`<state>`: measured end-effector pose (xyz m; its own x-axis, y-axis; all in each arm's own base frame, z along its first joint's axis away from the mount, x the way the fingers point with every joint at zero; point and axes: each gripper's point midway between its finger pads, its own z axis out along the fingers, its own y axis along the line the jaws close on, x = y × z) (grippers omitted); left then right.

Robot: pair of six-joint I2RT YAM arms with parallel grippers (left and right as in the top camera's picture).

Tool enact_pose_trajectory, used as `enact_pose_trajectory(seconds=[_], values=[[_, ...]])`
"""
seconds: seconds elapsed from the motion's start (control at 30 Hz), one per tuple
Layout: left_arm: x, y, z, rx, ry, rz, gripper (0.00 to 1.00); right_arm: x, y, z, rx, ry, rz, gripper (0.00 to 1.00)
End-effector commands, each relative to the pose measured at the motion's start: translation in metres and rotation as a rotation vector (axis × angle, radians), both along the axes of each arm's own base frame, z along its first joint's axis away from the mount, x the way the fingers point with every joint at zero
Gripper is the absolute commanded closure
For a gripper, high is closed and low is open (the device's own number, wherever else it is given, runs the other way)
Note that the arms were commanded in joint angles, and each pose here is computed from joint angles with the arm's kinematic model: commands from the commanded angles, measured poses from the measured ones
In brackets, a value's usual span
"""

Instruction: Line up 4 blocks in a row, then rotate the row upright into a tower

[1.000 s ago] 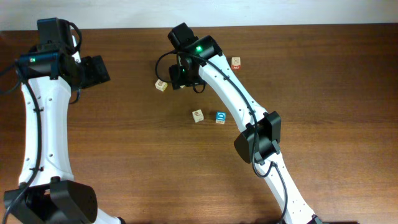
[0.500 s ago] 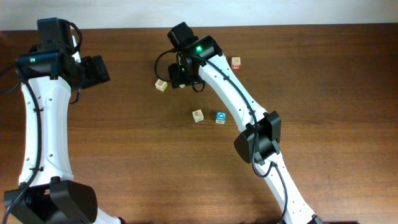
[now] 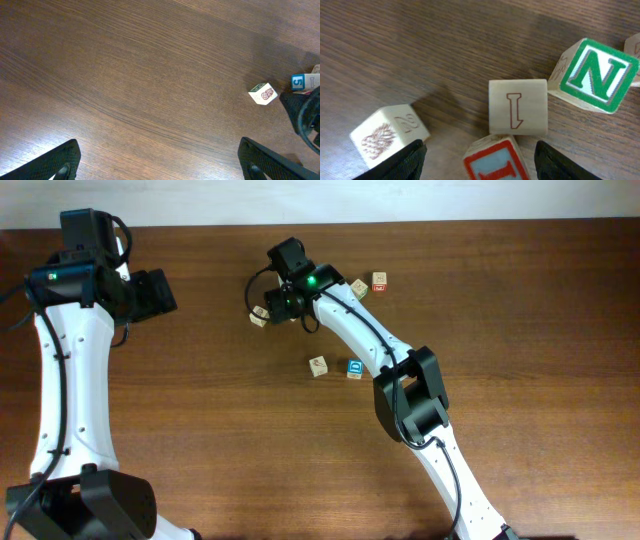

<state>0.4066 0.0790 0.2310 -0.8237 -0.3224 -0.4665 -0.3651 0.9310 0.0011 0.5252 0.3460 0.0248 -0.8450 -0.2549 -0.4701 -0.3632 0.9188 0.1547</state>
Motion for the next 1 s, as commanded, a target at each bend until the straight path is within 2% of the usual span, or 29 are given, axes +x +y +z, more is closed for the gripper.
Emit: enact_pose_trajectory(seconds=[0.0,0.03,0.2,0.4,0.5,0.57,0.63,0.73,0.87,0.97], values=[[0.004,0.002,0.009,0.003,-0.025,0.011,0.01,0.004,-0.008,-0.007,-0.039,-0.019,0.014,0.34],[0.004,0.002,0.009,0.003,-0.025,0.011,0.01,0.006,-0.01,-0.007,-0.038,-0.021,0.009,0.45],[0.004,0.002,0.009,0.003,-0.025,0.011,0.01,-0.002,-0.014,-0.012,-0.037,0.031,-0.032,0.62],[0.004,0.002,0.009,0.004,-0.025,0.011,0.01,-0.045,-0.012,-0.019,0.012,0.249,-0.065,0.68],[0.004,0.002,0.009,0.004,-0.028,0.011,0.01,-0.063,-0.007,-0.009,0.008,0.292,-0.041,0.7],[0.004,0.002,0.009,0.004,-0.028,0.011,0.01,-0.08,0.0,0.002,-0.004,0.324,-0.045,0.69],[0.004,0.002,0.009,0.004,-0.027,0.011,0.01,-0.099,-0.002,-0.001,-0.03,0.395,-0.1,0.69],[0.004,0.002,0.009,0.004,-0.028,0.011,0.01,-0.133,-0.004,-0.005,-0.109,0.482,-0.09,0.69],[0.004,0.002,0.009,0.003,-0.027,0.011,0.01,-0.139,-0.034,-0.009,-0.262,0.475,-0.173,0.69],[0.003,0.002,0.008,0.003,-0.024,0.011,0.01,-0.137,-0.043,-0.009,-0.303,0.459,-0.184,0.69]])
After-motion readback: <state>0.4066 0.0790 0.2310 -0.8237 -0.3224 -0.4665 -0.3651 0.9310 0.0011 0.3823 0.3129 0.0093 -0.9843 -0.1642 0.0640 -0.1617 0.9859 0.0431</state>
